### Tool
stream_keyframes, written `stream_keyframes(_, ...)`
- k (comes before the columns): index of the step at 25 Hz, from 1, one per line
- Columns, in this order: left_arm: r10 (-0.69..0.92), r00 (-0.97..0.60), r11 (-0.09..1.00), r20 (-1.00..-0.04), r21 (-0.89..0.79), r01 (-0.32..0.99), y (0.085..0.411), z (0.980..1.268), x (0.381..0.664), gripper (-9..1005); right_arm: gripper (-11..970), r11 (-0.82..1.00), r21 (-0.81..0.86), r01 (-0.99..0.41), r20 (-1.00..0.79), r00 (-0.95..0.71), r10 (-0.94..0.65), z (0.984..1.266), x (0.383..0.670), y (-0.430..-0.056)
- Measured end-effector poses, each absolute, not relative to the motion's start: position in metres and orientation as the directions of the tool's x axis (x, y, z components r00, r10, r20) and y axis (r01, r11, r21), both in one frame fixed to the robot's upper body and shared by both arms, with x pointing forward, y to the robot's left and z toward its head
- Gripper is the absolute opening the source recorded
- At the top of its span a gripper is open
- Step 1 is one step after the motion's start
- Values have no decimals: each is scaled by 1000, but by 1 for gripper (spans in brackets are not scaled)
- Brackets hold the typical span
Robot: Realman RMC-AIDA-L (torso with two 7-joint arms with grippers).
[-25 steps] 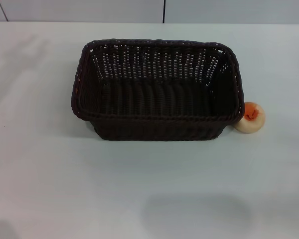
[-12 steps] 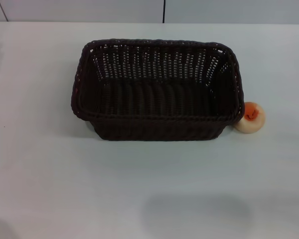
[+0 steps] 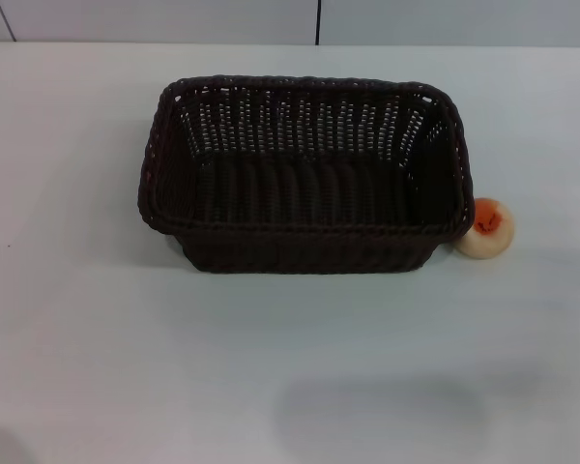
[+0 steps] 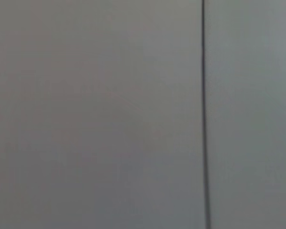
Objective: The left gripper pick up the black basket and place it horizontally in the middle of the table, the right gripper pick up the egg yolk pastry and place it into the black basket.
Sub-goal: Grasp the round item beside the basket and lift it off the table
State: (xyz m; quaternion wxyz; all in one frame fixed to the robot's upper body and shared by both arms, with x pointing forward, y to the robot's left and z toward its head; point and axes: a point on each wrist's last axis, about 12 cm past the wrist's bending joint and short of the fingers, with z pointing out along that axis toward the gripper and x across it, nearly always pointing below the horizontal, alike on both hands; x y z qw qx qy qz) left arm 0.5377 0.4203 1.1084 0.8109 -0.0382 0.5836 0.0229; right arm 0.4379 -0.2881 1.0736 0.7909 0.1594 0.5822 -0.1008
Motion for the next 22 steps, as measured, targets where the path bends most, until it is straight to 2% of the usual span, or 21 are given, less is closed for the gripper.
stream_keyframes(6, 30, 335, 986, -942, -28, -167, 437, 1113, 532, 410, 681, 959, 138, 249, -976, 201, 88, 1070, 431, -258)
stream_keyframes(16, 53, 361, 986, -931, -8, -167, 440, 1121, 532, 410, 681, 989, 140, 52, -990, 7, 140, 1048, 427, -217)
stream_keyframes(22, 61, 388, 987, -920, -1, -159, 440, 1125, 530, 410, 681, 988, 152, 20, -987, -49, 153, 1042, 425, -211)
